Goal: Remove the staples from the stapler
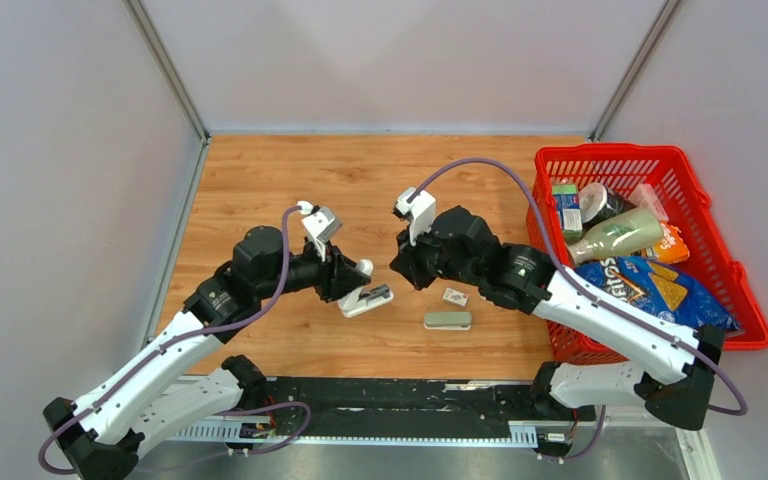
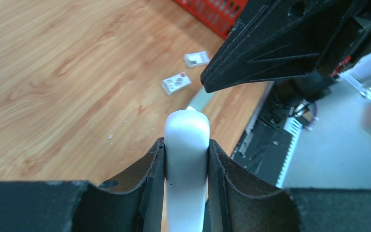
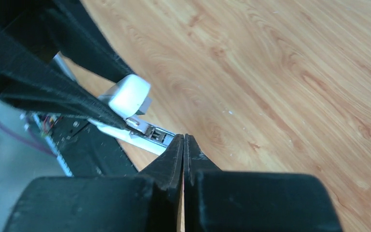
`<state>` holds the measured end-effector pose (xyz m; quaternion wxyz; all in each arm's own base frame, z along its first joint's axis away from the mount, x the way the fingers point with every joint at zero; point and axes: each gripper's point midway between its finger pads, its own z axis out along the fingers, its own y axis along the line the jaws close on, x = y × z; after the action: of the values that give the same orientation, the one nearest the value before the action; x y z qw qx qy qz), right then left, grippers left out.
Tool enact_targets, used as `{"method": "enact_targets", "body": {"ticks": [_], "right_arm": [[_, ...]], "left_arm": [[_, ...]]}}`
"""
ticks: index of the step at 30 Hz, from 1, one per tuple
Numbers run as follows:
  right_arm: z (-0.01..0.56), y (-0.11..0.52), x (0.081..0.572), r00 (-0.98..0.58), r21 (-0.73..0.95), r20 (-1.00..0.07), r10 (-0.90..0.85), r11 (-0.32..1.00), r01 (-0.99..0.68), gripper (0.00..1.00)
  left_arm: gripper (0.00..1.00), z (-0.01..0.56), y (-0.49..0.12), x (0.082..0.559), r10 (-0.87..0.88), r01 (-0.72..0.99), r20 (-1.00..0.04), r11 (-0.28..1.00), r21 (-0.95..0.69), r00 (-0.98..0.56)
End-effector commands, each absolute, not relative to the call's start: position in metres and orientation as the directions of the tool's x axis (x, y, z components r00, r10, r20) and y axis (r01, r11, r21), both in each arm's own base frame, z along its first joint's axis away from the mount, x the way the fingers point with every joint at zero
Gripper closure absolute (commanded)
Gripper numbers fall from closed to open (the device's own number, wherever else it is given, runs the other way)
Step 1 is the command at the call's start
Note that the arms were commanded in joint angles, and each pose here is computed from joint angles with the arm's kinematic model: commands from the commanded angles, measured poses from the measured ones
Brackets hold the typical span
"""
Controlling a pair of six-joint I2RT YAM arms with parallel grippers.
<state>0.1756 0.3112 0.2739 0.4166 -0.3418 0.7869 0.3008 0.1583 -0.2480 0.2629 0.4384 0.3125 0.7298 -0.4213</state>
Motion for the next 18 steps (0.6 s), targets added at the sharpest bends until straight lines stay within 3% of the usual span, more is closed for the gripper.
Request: {"method": "enact_targets", "body": {"ticks": [1, 18], "right_arm": [[0.277, 0.319, 0.216, -0.435, 0.210, -0.886, -0.162, 0.695, -0.688, 1.00], [0.233, 0.370, 0.246, -0.362, 0.242, -0.928, -0.087, 0.598, -0.764, 1.00]], "left_arm": [[1.00, 0.279, -0.238, 0.194, -0.009, 0.736, -0.922, 0.599, -0.315, -0.388], [1.00, 0.271, -0.233, 0.233, -0.146, 0.546, -0.878, 0.734, -0.405, -0.456]]}}
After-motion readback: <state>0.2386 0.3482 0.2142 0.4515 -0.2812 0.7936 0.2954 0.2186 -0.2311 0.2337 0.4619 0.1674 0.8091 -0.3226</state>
